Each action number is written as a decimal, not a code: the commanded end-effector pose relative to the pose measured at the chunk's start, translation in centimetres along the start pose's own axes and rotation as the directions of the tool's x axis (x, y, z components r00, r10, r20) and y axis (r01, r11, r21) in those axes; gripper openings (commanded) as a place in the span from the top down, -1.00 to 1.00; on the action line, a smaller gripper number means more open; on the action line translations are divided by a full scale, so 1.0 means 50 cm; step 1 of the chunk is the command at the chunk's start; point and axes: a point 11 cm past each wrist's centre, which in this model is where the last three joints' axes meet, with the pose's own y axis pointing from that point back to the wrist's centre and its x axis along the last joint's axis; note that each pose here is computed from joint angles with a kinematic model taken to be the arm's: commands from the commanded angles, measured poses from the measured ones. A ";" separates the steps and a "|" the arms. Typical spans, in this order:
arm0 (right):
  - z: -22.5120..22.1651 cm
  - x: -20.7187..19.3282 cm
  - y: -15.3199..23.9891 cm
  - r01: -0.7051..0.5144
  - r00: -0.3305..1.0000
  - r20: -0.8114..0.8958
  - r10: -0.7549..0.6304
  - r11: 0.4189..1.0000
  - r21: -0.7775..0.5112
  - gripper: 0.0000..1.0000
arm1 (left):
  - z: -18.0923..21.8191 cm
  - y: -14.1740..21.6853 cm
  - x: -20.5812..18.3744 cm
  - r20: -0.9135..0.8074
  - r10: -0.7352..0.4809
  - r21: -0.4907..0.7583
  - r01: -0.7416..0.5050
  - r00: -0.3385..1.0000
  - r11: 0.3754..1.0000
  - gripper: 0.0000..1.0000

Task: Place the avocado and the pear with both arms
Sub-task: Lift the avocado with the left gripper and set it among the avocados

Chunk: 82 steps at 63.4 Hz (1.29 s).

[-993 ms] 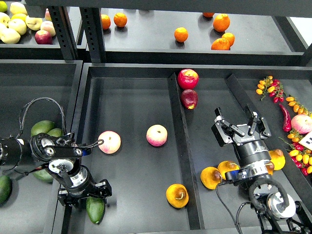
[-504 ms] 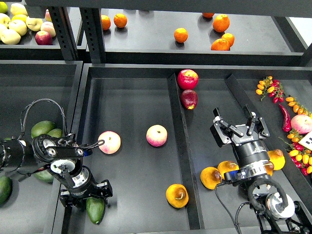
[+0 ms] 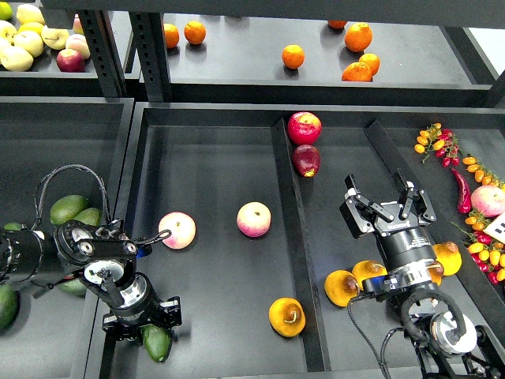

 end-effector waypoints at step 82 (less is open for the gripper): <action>0.009 0.001 -0.003 0.002 1.000 0.000 -0.002 1.000 -0.014 -0.99 | -0.092 0.310 0.234 -0.222 0.301 -0.087 -0.327 0.927 0.941 0.46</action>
